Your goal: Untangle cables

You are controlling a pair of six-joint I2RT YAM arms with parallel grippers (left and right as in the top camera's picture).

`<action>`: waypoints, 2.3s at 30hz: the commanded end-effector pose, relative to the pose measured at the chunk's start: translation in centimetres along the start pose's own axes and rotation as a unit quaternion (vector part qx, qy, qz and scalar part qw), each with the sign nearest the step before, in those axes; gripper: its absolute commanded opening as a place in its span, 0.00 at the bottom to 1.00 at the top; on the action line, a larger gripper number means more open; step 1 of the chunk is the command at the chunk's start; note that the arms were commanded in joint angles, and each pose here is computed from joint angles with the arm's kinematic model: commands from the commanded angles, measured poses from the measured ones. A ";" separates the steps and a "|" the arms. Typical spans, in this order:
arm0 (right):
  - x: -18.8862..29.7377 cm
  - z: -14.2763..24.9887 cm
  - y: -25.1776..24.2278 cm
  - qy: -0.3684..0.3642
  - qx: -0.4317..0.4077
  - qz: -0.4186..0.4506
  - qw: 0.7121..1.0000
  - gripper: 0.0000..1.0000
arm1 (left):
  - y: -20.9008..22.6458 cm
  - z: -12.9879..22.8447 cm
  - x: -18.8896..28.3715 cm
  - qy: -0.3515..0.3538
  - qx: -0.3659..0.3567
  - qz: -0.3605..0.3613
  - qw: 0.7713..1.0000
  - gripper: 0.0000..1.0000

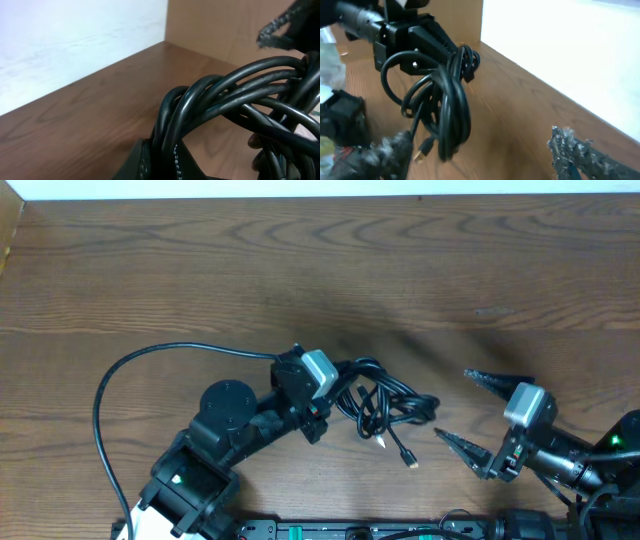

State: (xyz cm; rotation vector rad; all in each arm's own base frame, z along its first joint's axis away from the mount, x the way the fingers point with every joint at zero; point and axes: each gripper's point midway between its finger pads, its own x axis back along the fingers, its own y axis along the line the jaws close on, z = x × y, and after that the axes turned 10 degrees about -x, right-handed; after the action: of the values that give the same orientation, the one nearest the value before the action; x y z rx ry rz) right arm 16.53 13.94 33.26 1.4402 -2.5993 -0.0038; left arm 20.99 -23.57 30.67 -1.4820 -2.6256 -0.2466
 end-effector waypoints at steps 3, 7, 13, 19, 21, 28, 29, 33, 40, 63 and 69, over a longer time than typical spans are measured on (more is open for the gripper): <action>0.2 -0.8 1.4 -0.013 0.101 -0.035 0.994 0.72 | -2.4 -1.9 -0.1 -0.023 -0.018 0.048 0.998 0.07; 0.2 -0.8 1.5 -0.015 0.123 -0.036 0.992 0.61 | -3.3 -1.7 -0.5 -0.020 -0.023 0.062 0.998 0.08; 0.2 -0.7 1.5 -0.013 0.119 -0.037 0.992 0.14 | -3.3 -2.2 -0.6 -0.031 -0.028 0.063 0.997 0.08; 0.2 -0.6 2.4 -0.017 0.112 -0.062 0.992 0.18 | -3.3 -2.9 -0.6 -0.044 -0.032 0.061 0.997 0.07; 0.2 -0.6 2.4 -0.017 0.112 -0.063 0.992 0.14 | -3.3 -2.9 -0.6 -0.044 -0.032 0.061 0.997 0.07; 0.2 0.2 2.6 -0.005 0.086 -0.067 0.994 0.11 | -3.4 -3.7 -0.5 -0.059 -0.021 0.062 0.996 0.07; 0.3 0.2 2.6 -0.004 0.084 -0.067 0.994 0.06 | -3.4 -3.8 -0.5 -0.061 -0.022 0.063 0.996 0.07; 0.3 0.3 2.6 -0.003 0.081 -0.067 0.994 0.01 | -3.5 -3.8 -0.5 -0.062 -0.018 0.064 0.996 0.07; 0.2 -0.4 2.1 -0.008 0.041 -0.053 0.998 0.01 | -1.7 -2.6 -0.8 -0.034 0.015 0.014 0.999 0.08; 1.1 -4.7 -4.6 -0.091 -0.150 0.126 0.976 0.01 | 2.3 2.8 -0.1 0.063 0.153 -0.123 0.979 0.07; 1.2 -2.3 -5.9 -0.060 -0.197 0.169 0.964 0.01 | 2.3 2.6 -0.1 0.059 0.152 -0.123 0.979 0.08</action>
State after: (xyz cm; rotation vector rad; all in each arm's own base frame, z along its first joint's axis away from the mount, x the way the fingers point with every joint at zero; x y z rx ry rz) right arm 19.53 12.37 34.71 1.1257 -2.5793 -0.5116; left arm 21.52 -23.65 28.79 -1.1654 -2.5422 0.0721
